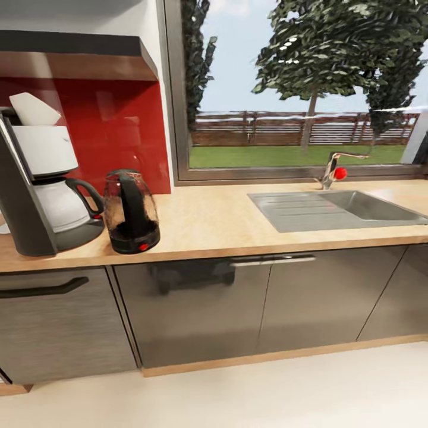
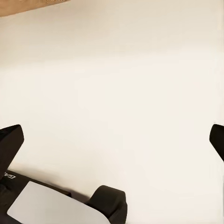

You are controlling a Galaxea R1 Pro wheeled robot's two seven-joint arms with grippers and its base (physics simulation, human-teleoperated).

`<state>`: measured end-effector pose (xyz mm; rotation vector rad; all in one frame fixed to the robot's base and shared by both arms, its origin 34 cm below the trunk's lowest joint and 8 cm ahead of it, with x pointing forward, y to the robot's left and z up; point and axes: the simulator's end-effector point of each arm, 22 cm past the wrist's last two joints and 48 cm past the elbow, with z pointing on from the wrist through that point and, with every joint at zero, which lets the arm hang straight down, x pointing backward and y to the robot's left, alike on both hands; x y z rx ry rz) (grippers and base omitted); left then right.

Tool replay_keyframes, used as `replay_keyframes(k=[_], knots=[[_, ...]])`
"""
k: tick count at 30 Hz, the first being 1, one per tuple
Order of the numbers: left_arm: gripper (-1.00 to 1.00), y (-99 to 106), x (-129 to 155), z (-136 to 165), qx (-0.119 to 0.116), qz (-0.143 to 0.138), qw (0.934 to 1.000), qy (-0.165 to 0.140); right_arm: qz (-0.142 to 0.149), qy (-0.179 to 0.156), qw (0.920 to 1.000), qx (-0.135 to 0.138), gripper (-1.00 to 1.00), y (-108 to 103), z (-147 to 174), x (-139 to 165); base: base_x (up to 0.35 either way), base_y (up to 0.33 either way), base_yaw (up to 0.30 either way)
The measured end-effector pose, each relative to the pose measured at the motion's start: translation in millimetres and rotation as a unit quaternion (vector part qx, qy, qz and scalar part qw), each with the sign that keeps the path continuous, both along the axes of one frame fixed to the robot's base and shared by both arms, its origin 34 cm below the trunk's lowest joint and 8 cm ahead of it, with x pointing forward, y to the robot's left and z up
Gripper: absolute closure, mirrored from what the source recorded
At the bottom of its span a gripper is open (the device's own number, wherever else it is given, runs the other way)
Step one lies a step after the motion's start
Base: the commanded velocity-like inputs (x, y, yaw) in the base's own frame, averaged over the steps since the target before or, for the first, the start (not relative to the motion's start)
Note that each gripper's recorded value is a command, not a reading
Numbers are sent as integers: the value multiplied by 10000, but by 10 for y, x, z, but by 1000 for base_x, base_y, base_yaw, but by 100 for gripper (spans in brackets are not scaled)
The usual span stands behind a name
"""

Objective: Set up a coffee station on the kitchen countertop: keep the coffee maker on the countertop, move the bottle of coffee from the kitchen shelf to the counter next to the coffee maker, place a paper coffee filter on top of the coffee maker, put the saucer next to the coffee maker with the coffee cup on the saucer, and place the electric kettle next to the coffee maker.

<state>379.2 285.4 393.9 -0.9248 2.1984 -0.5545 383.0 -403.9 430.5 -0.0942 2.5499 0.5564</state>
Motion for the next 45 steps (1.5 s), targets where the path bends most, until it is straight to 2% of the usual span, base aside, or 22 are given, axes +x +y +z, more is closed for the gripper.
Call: replay_keyframes(k=[9,21,34,45], knots=[[-100,-11,2,0,-5,-3,10000,0,2,1,10000,-1,-100,0,0,0,0,-54,-246],[-100,-12,2,-1,-6,-12,10000,4,-4,3,10000,-20,-100,-8,-4,0,2,-281,-157],[-100,-9,-4,-1,-6,-11,10000,9,-5,-4,10000,-28,-100,-10,-2,2,216,-243,-129],[-100,-4,-5,-2,-5,-3,10000,10,-5,-5,10000,-29,-100,-11,-2,2,245,-228,-251]])
